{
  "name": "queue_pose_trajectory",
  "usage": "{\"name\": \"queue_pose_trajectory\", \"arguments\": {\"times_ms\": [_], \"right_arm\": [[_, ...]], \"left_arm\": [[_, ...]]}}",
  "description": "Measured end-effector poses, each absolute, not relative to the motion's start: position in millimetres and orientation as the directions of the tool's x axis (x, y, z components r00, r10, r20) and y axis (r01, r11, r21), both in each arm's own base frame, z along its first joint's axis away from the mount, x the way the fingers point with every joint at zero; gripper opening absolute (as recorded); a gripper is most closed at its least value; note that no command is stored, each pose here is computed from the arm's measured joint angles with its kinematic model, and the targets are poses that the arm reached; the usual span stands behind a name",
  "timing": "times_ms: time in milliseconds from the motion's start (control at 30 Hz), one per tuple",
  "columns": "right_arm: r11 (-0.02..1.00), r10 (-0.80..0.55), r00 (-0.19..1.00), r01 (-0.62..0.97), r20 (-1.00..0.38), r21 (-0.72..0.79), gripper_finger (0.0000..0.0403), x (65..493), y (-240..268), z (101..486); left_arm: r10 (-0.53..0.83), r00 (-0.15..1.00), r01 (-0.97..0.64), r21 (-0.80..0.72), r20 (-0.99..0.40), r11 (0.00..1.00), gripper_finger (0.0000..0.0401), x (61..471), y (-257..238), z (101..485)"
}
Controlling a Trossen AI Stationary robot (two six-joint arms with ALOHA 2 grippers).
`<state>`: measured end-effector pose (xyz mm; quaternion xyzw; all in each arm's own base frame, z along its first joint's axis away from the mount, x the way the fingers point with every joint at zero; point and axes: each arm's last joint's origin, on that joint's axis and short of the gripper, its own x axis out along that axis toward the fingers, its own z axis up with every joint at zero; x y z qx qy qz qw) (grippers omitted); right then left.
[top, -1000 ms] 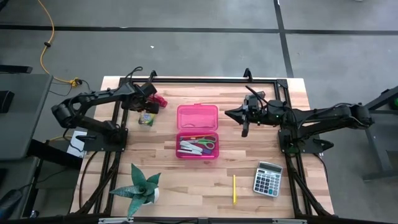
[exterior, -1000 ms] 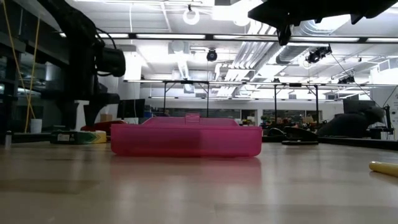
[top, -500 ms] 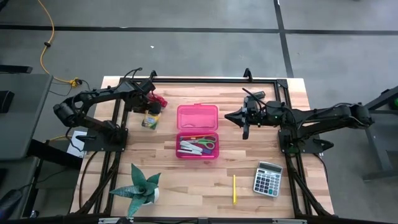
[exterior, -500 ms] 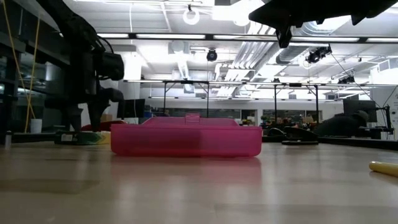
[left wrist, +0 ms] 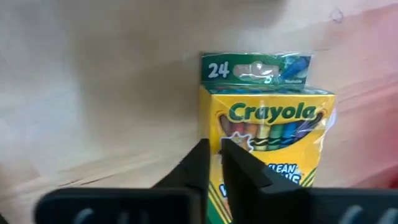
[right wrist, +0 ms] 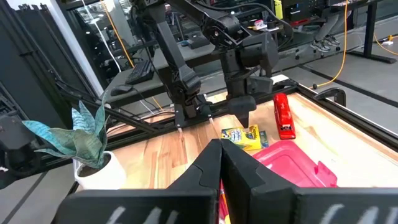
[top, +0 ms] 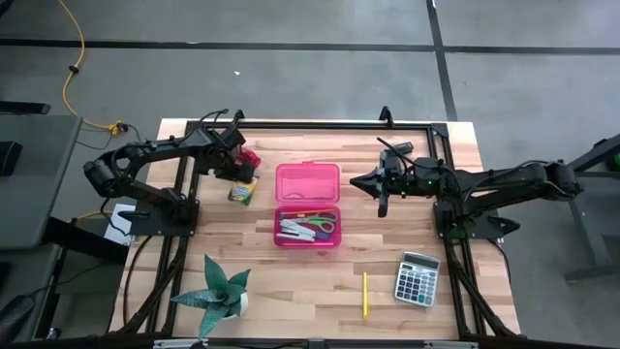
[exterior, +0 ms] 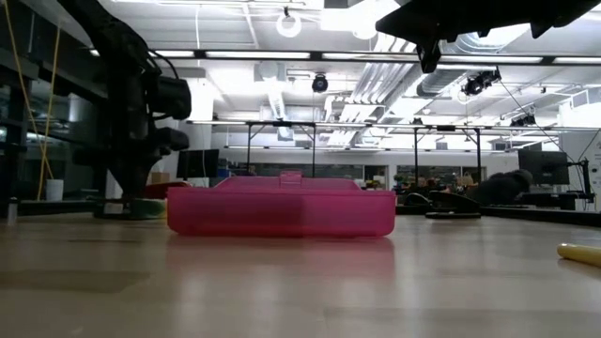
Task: Pack school essentials
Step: Put the yellow crayon box into the pink supply box
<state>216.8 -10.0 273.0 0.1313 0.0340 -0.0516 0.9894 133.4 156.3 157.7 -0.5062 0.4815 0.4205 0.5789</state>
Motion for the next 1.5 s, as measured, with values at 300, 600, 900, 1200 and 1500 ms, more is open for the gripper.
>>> {"name": "queue_pose_trajectory", "arguments": {"times_ms": [300,600,900,1200,1500], "right_arm": [[0.960,-0.089,0.993,0.107,-0.081,0.257,0.0000,216.8,-9.9,273.1],[0.961,-0.088,0.993,0.106,-0.080,0.257,0.0000,216.8,-9.8,273.1],[0.961,-0.088,0.993,0.106,-0.080,0.257,0.0000,216.8,-9.8,273.1],[0.961,-0.088,0.993,0.106,-0.080,0.257,0.0000,216.8,-9.8,273.1],[0.960,-0.092,0.988,0.121,-0.125,0.251,0.0000,216.4,-10.1,268.7]], "left_arm": [[0.028,0.207,-0.959,-0.197,-0.978,0.202,0.0001,133.9,156.3,161.9],[0.199,0.355,-0.918,-0.299,-0.914,0.261,0.0000,121.4,140.7,204.7],[0.276,0.466,-0.848,-0.335,-0.841,0.412,0.0000,130.4,128.3,224.1],[0.189,0.402,-0.638,-0.125,-0.896,0.760,0.0001,185.1,149.6,254.7],[0.095,0.165,-0.186,0.064,-0.982,0.980,0.0050,215.4,172.5,244.4]]}}
